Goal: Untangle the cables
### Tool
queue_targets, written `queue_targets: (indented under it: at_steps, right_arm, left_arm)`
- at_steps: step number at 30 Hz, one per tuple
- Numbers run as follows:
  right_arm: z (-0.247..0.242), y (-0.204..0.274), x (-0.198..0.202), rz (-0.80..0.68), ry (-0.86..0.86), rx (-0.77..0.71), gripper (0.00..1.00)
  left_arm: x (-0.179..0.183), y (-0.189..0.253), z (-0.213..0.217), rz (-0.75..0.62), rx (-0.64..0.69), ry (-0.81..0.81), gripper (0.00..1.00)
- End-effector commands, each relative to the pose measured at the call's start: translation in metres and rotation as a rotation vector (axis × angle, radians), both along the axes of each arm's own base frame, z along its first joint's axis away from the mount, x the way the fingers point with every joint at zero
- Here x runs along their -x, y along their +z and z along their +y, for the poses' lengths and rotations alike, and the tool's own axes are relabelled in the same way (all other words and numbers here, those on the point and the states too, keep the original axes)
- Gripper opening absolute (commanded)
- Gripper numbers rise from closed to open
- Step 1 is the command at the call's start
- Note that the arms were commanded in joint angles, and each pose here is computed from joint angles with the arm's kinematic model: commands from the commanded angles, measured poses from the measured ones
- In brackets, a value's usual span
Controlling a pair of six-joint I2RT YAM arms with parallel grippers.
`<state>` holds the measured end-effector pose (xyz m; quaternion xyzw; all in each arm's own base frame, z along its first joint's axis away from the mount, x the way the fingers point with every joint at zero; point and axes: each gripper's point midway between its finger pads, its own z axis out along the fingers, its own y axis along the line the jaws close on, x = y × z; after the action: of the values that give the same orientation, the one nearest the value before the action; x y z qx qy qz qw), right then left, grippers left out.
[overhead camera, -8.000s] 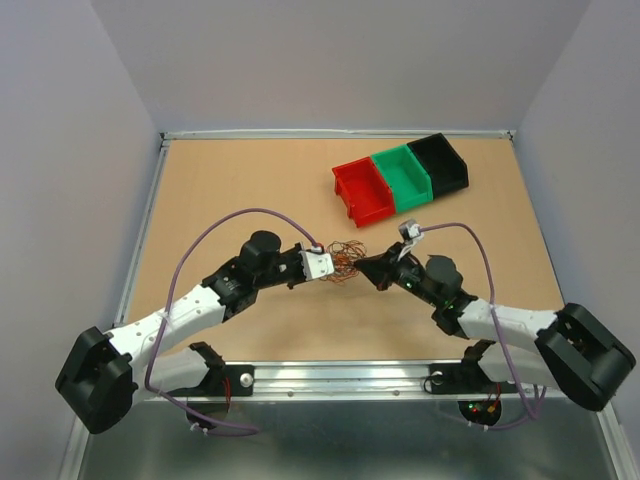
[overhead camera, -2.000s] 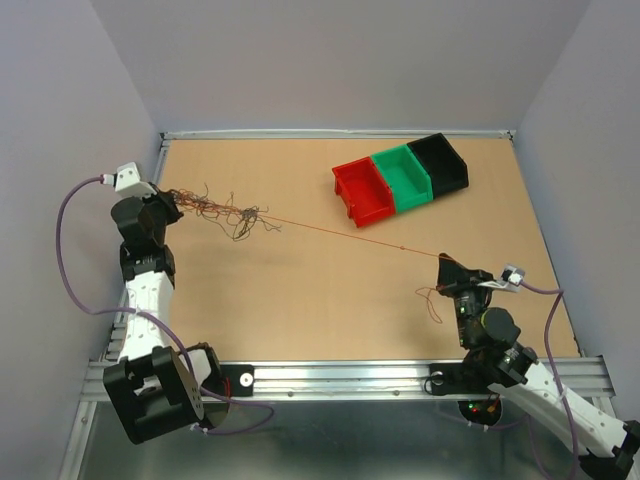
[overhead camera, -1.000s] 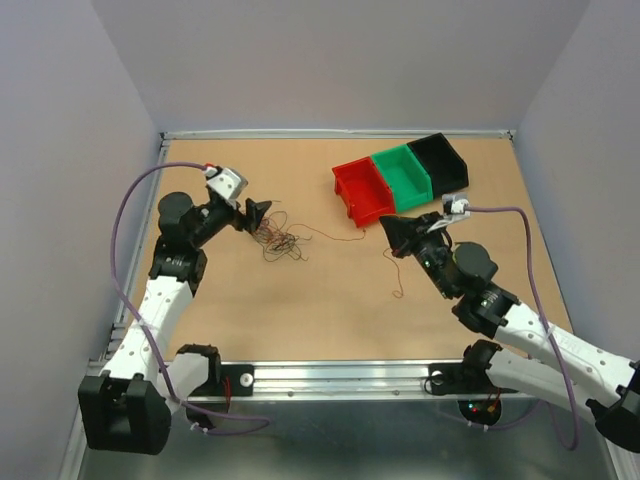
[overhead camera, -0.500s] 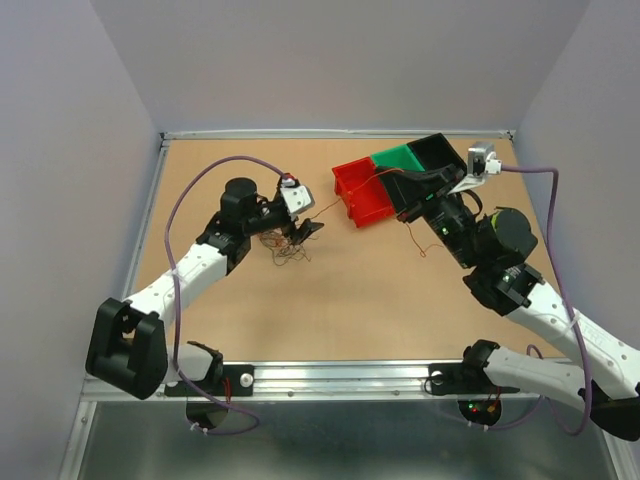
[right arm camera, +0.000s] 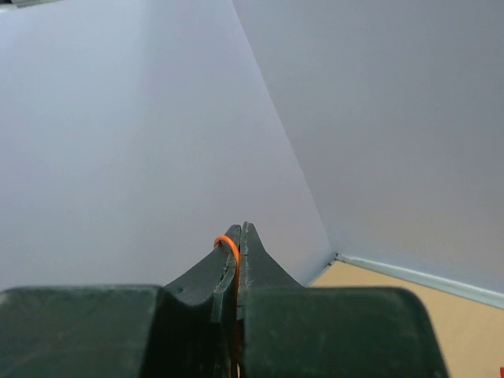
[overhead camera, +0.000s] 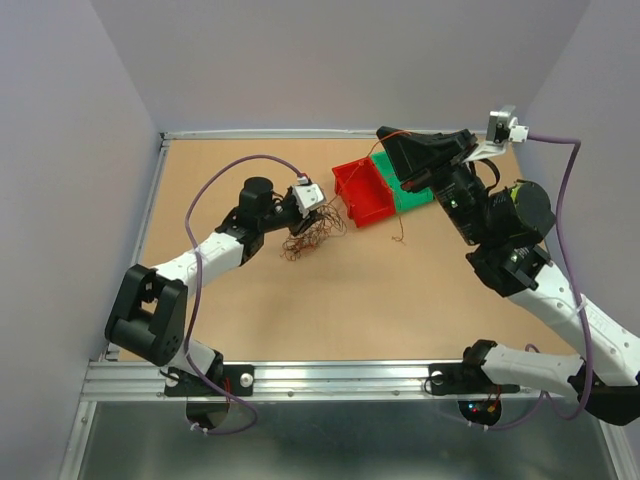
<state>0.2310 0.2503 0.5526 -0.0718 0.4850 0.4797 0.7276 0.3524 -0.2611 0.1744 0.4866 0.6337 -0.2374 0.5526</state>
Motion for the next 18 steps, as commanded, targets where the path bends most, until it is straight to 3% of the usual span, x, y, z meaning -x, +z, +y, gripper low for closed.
queue_targets:
  at_steps: [1,5,12,14,16,18]
  right_arm:
    - [-0.030,0.070,0.016,-0.128,-0.041,-0.167,0.01]
    - [-0.057,0.097,0.022,-0.161,-0.117,-0.234,0.01]
    - [-0.123,0.111,0.046,-0.191,-0.264,-0.362,0.01]
    - [-0.131,0.108,0.054,-0.195,-0.256,-0.379,0.01]
    - [-0.131,0.101,0.061,-0.201,-0.231,-0.371,0.01]
    - [-0.125,0.098,0.064,-0.209,-0.196,-0.359,0.01]
  left_arm:
    - [-0.009,0.010,-0.001,-0.053,0.014,0.034,0.36]
    - [-0.025,0.003,0.013,-0.056,-0.005,0.156,0.19]
    - [-0.053,0.016,0.046,-0.095,0.020,0.374,0.12]
    - [-0.058,0.019,0.057,-0.089,0.037,0.394,0.13]
    - [-0.045,0.024,0.050,-0.074,0.072,0.299,0.21]
    - [-0.024,0.030,0.040,-0.088,0.090,0.175,0.38]
